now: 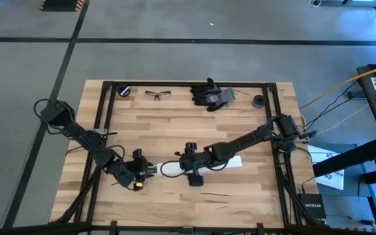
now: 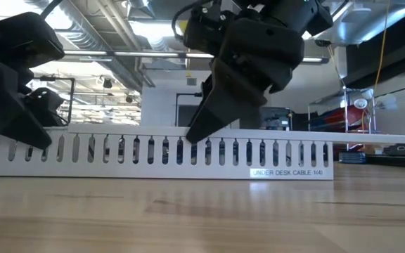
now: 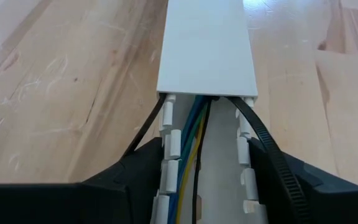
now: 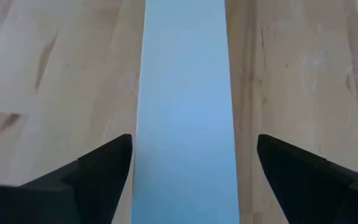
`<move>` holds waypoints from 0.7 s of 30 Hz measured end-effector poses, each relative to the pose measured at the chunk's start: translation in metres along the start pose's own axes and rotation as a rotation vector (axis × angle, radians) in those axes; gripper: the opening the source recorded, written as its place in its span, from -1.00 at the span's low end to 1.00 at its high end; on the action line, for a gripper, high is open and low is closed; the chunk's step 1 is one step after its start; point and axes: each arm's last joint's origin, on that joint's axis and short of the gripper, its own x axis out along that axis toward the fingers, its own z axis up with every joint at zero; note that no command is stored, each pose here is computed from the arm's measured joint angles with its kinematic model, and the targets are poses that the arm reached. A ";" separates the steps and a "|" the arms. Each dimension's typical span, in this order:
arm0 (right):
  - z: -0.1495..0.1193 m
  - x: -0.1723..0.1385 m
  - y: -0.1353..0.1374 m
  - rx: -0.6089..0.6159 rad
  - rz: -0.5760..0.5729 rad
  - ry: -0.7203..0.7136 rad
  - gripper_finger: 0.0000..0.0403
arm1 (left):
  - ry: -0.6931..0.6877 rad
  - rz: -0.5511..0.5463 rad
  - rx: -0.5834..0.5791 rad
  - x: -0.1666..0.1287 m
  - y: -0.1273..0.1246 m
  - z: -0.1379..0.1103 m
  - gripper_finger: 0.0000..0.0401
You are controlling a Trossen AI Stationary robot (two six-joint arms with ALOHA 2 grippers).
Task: Ziptie cables
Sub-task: Close the white cable duct
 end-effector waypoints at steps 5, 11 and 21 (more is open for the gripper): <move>-0.001 0.000 0.000 -0.001 0.021 0.008 0.36 | 0.000 0.000 -0.003 0.000 0.000 0.000 0.01; 0.000 0.003 0.001 -0.003 0.019 -0.005 -0.01 | 0.001 0.000 -0.005 0.000 0.000 0.000 0.01; 0.004 0.020 0.003 0.015 0.020 -0.116 -0.01 | -0.005 -0.008 -0.009 0.000 0.000 0.000 0.01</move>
